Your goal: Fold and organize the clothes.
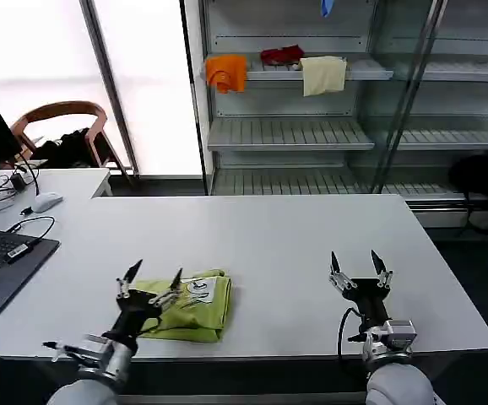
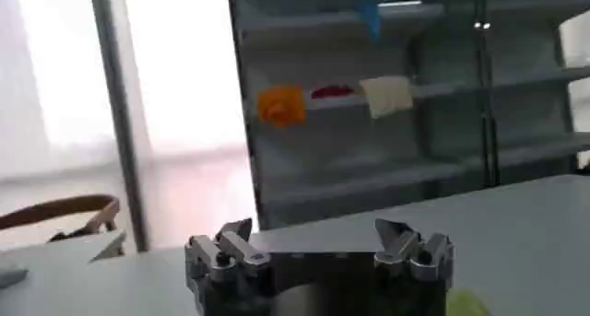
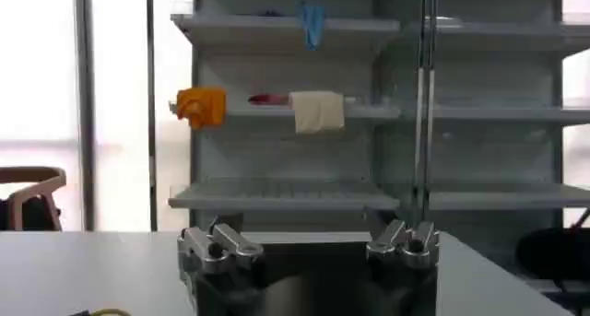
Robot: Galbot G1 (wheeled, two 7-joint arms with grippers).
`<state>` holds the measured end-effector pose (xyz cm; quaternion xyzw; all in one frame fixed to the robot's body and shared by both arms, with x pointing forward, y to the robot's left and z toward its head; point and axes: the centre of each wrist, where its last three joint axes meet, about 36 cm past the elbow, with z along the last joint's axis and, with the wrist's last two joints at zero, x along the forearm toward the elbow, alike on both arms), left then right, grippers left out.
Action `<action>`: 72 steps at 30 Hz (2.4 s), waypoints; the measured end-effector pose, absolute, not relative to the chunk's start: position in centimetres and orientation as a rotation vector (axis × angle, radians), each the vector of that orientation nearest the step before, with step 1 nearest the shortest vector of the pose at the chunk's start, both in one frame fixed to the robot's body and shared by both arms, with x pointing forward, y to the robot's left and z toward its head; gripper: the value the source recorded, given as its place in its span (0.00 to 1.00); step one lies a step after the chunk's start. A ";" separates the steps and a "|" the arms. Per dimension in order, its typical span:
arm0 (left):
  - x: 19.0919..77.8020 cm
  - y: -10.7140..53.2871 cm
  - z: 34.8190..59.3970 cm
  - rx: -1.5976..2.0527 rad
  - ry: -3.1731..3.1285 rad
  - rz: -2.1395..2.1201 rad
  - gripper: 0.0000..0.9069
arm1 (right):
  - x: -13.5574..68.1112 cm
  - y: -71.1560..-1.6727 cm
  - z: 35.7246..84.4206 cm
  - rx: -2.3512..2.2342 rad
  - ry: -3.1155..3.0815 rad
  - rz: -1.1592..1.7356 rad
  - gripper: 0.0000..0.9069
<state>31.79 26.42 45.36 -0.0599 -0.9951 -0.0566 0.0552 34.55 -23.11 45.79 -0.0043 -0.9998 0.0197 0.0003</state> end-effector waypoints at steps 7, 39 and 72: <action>31.5 28.7 43.8 -0.032 -2.897 -0.024 1.00 | 34.7 -23.3 46.0 -0.019 -3.140 0.061 1.00; 32.2 29.5 39.1 -0.012 -2.753 0.325 0.01 | 34.4 -23.8 45.1 -0.032 -3.125 0.050 1.00; 33.3 40.9 48.7 0.068 -3.031 -0.214 0.00 | 35.2 -23.4 45.1 -0.021 -3.147 0.042 1.00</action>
